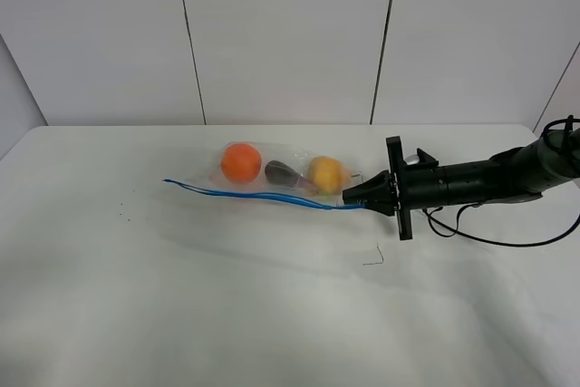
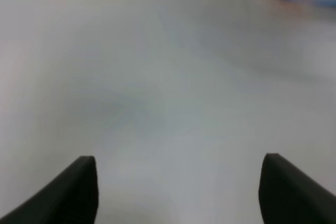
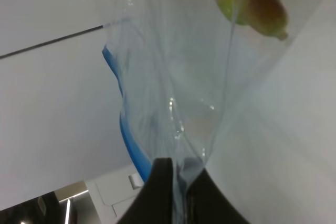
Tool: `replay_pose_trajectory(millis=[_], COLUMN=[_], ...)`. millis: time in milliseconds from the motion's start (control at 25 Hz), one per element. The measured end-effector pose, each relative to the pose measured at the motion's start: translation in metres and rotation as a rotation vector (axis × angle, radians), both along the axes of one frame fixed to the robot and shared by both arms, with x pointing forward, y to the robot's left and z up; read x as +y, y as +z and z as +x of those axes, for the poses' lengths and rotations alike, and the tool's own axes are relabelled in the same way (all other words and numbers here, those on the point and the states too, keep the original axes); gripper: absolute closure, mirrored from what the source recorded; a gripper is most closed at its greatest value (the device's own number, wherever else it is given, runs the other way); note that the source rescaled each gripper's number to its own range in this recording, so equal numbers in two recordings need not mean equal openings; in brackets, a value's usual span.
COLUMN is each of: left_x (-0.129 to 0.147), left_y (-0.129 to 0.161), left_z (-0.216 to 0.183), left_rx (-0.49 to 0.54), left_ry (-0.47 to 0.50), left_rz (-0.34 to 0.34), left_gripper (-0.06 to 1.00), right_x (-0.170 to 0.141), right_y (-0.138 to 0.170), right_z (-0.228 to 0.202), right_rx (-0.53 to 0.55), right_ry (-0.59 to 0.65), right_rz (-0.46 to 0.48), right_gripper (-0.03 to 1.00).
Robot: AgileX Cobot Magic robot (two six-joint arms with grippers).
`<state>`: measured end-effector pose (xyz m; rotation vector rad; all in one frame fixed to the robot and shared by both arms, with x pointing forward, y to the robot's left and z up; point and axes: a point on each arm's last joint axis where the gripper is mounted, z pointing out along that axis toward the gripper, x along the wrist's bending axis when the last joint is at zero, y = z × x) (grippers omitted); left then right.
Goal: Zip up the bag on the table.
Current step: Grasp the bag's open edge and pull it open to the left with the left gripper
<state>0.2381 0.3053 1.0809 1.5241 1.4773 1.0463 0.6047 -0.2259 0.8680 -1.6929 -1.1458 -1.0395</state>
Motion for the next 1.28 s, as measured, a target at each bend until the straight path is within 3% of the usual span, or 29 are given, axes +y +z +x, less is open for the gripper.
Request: replay_pose_trajectory(millis=[200,400,480,640,760,1000,1280], left_x=[-0.011,-0.020,-0.025,-0.038,-0.046,-0.076,-0.147], left_y=[0.035,0.052,0.051,0.035,0.015,-0.026,-0.074], left_z=[0.038,0.091,0.118,0.171,0.205,0.246,0.260], left_rx=[0.099,0.165,0.195,0.290,0.377,0.558,0.733], left_ry=[-0.068,-0.103,-0.114,-0.110,-0.093,-0.097,-0.050], left_rz=[-0.112,-0.227,-0.316,-0.588,-0.732,-0.925,-1.050], left_gripper=[-0.02,-0.02,-0.02,-0.02,-0.02,-0.02,-0.02], right_x=[0.000,0.000,0.000,0.000,0.000,0.000,0.000], right_y=[0.000,0.001,0.001,0.001,0.001,0.001,0.001], right_z=[0.001,0.001,0.001,0.001,0.001,0.001,0.001], right_rx=[0.004,0.005,0.006,0.007,0.007,0.007,0.007], right_ry=[-0.011,-0.012,-0.014,-0.015,-0.015,-0.017,-0.018], right_rz=[0.006,0.007,0.008,0.009,0.009,0.010,0.011], right_gripper=[0.97,0.97,0.97,0.97,0.97,0.97,0.97])
